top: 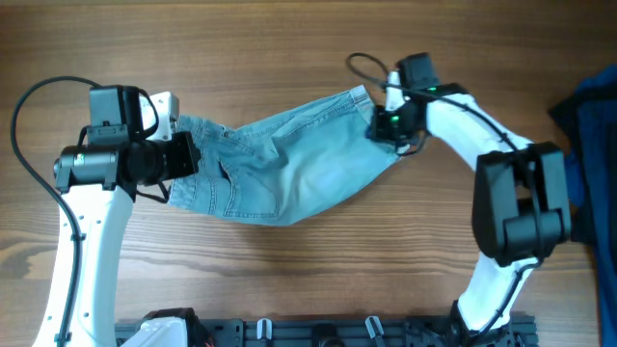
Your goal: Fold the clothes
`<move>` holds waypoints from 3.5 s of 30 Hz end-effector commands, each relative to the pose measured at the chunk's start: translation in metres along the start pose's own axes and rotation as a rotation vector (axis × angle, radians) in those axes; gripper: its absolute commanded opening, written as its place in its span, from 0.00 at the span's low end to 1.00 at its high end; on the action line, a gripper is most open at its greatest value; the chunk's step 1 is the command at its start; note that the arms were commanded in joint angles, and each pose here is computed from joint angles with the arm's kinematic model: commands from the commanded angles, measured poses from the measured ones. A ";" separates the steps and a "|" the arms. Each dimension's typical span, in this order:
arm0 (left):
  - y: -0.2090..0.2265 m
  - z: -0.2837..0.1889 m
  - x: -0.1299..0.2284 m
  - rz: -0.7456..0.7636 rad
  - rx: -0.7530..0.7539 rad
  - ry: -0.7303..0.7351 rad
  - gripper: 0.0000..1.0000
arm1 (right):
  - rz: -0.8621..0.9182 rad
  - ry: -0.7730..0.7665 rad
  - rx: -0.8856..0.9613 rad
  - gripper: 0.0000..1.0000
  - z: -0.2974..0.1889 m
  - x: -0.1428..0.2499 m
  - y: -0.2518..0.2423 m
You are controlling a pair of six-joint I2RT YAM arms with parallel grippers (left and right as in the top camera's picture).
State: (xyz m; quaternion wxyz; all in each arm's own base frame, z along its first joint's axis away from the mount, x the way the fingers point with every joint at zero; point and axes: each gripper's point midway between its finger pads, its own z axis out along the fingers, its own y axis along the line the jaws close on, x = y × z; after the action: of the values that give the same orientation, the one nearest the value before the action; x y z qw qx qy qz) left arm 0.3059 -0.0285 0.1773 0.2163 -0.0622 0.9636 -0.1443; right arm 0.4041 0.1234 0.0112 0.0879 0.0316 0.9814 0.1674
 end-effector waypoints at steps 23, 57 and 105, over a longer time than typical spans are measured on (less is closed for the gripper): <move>0.002 -0.060 -0.090 -0.003 -0.149 -0.254 0.11 | -0.008 0.150 0.015 0.56 -0.074 0.078 0.034; -0.137 0.088 -0.046 -0.104 0.050 0.087 1.00 | -0.176 0.037 -0.130 0.60 -0.108 0.053 0.025; -0.083 0.166 0.068 0.335 0.603 0.553 0.46 | -0.237 0.261 0.046 0.25 -0.015 0.101 0.051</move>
State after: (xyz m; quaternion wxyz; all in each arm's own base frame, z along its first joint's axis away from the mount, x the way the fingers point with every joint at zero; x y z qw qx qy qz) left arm 0.3259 -0.1420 0.0245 -0.0373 0.1592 0.9265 -0.3389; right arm 0.3036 0.1775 0.0218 -0.0296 -0.0998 0.9854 0.1348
